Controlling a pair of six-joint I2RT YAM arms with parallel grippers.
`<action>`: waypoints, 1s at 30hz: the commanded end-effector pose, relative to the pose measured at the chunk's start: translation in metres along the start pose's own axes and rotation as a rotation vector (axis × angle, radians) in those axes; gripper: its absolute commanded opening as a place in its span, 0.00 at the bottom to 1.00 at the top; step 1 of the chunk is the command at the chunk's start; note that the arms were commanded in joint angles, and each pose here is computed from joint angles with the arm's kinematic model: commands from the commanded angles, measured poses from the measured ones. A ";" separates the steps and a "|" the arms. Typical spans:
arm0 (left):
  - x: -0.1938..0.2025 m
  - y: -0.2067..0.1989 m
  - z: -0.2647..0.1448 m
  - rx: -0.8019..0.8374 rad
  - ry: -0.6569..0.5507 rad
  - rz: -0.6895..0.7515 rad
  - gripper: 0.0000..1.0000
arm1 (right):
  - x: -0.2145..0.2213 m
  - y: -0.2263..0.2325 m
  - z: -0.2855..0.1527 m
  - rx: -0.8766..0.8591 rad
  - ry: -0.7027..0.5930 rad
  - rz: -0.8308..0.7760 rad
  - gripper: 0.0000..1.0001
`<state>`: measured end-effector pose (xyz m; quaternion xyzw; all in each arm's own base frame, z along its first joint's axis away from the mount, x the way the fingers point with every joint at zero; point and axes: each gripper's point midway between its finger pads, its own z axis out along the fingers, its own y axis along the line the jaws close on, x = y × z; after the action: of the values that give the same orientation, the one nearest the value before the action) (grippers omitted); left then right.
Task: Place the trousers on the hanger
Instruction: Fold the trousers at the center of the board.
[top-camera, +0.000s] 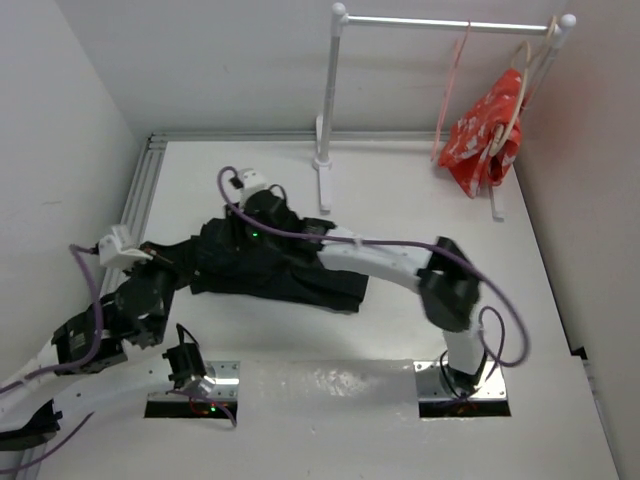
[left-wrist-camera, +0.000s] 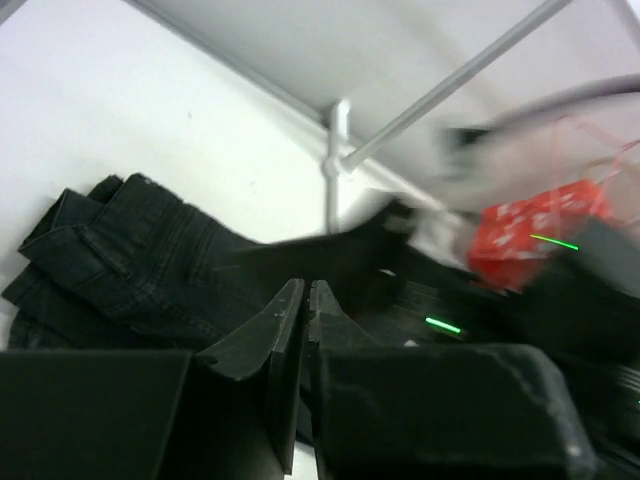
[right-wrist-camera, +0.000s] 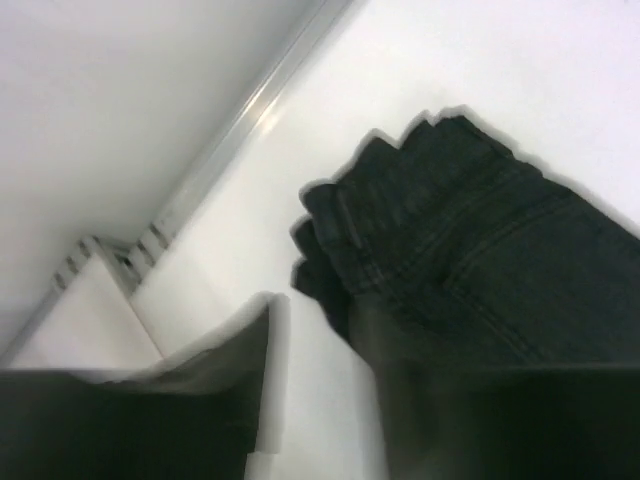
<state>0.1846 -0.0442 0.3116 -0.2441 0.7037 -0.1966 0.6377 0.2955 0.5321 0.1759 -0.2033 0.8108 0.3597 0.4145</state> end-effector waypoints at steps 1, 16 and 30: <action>0.018 -0.018 0.013 -0.036 0.016 0.055 0.07 | -0.019 -0.022 -0.075 0.045 -0.127 -0.039 0.22; 0.141 0.076 0.133 -0.367 0.232 0.009 0.45 | 0.128 -0.156 -0.177 0.292 0.082 -0.096 0.22; 0.166 0.141 0.153 -0.538 0.279 0.006 0.51 | 0.124 -0.140 -0.157 0.239 0.194 -0.179 0.46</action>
<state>0.2941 -0.0204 0.0662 -0.3756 0.8248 -0.0085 0.4226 0.2269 0.2976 0.0637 -0.2359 0.8739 0.1782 0.3859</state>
